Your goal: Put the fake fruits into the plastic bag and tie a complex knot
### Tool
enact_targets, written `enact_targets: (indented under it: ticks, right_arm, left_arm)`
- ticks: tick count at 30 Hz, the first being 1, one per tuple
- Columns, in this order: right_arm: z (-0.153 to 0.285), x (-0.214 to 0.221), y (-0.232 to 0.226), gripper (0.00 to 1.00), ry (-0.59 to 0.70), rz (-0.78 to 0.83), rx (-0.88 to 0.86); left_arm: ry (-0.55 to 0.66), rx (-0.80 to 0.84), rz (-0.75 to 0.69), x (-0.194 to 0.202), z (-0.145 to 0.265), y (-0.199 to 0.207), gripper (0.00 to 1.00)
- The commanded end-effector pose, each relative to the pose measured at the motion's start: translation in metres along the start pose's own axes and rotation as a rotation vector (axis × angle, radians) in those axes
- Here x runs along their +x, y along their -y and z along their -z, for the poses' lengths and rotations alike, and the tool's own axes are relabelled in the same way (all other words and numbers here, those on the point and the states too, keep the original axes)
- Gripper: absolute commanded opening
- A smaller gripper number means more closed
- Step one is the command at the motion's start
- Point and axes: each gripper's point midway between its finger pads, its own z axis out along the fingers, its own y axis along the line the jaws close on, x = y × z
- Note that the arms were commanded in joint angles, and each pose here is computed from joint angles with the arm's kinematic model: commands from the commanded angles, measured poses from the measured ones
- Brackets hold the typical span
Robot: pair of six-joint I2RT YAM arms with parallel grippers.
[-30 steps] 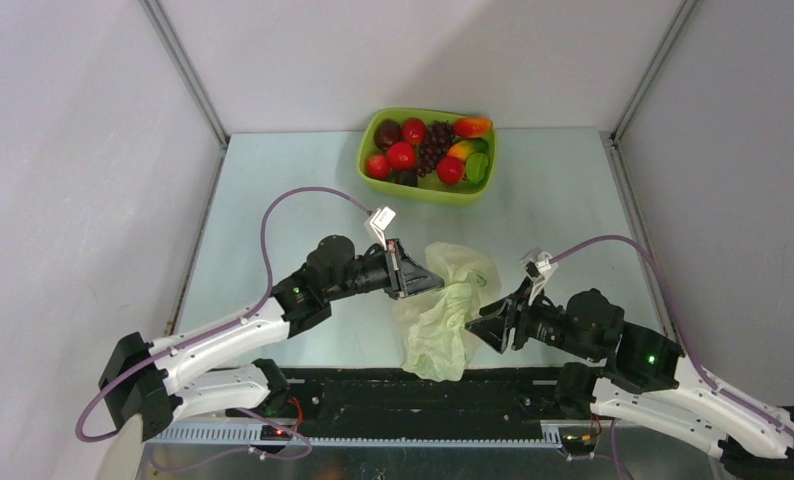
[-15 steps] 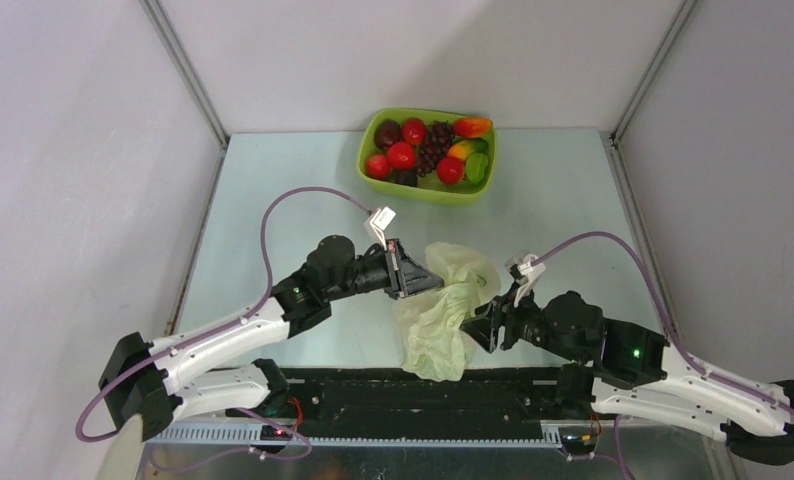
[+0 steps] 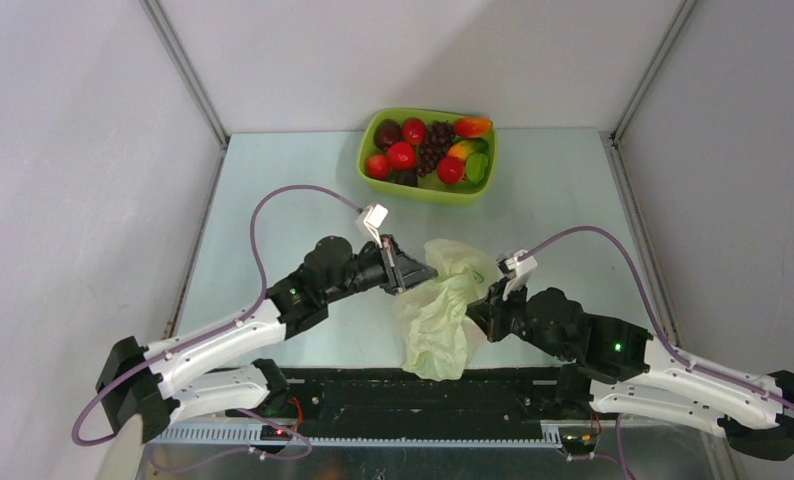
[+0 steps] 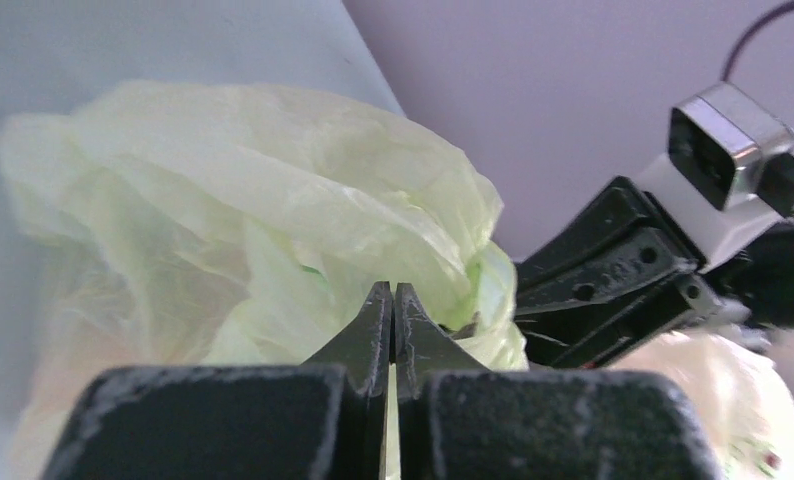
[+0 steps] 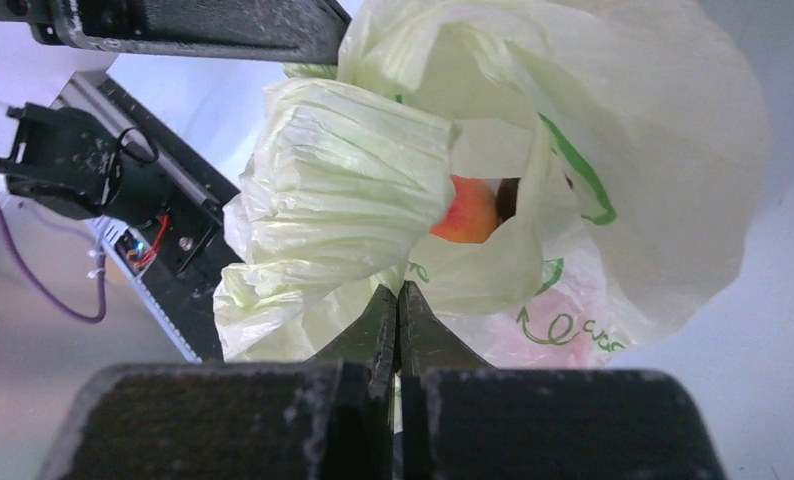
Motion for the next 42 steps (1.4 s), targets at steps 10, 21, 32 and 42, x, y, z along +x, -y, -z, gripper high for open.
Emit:
enact_targets:
  ticks: [10,21,32,42]
  right_arm:
    - [0.018,-0.04,0.046,0.0,0.099,0.044,0.234]
    - [0.006,-0.059,0.083,0.0,0.103,0.109,0.497]
    - [-0.018,0.058,0.15,0.0,-0.113,-0.178,0.602]
    - [-0.025,0.031,0.13,0.0,-0.036,-0.153,0.477]
  left_arm:
    - [0.251,-0.286,-0.316,-0.067,0.019,-0.034,0.0]
    - [0.302,-0.642,-0.414,-0.094,0.044,-0.084,0.0]
    - [0.294,-0.88,-0.27,-0.047,0.061,-0.172,0.0]
    - [0.344,-0.578,-0.026,-0.041,0.042,-0.123,0.59]
